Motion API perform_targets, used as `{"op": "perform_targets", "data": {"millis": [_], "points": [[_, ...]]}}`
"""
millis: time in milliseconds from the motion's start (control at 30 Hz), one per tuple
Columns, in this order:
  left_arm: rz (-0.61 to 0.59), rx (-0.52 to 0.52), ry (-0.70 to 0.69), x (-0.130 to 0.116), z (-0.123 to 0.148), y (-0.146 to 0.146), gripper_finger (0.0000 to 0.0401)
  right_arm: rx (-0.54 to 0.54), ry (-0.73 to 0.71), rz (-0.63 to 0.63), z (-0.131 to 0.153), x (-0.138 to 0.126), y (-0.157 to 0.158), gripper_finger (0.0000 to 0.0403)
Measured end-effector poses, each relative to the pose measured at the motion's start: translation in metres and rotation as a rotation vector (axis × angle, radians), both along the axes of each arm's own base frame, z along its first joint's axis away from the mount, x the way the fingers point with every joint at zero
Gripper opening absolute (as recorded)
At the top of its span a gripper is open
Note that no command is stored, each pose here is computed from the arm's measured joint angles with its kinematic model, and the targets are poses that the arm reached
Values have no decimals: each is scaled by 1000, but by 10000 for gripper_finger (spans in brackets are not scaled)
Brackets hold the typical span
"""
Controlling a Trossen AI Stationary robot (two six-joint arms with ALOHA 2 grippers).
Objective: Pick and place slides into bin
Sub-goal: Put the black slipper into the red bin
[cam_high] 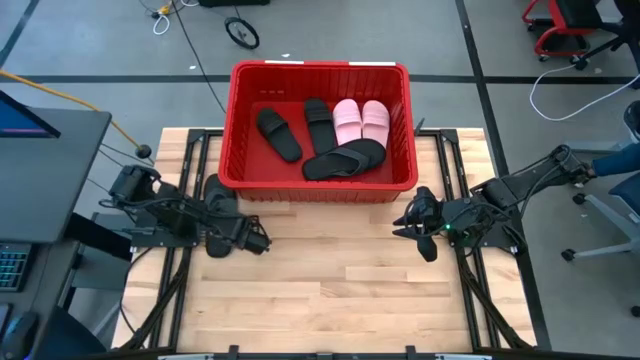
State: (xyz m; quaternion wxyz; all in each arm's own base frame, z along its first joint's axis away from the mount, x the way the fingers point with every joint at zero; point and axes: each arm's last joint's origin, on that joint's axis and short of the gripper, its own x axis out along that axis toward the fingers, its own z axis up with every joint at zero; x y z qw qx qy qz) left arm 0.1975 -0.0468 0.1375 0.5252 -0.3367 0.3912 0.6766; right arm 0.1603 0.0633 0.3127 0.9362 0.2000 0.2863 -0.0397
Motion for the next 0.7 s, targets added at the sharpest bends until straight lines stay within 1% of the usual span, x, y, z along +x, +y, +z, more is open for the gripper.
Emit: {"op": "perform_targets", "data": {"millis": [100, 200, 300, 367, 433, 500, 633, 700], "points": [[-37, 7, 19, 0, -1, 4, 198, 5, 0, -3, 0, 0, 0, 127], [-47, 31, -21, 5, -3, 9, 201, 6, -1, -4, 0, 0, 0, 126], [-44, 62, -60, 8, -3, 13, 193, -2, -5, -17, 0, 0, 0, 126], [-42, 79, -49, 10, -6, 16, 180, -9, -10, -34, 0, 0, -1, 126], [-28, 82, -42, 9, -6, 20, 158, -13, -14, -41, 1, 0, -1, 126], [-15, 73, -55, 10, -7, 22, 124, -7, -18, -44, 1, 1, -1, 126], [-20, 41, -76, 14, -6, 17, 25, 7, -18, -53, 1, 1, -1, 126], [-48, -2, -110, 22, 0, 10, 16, 8, -19, -54, 1, 1, -1, 126]]}}
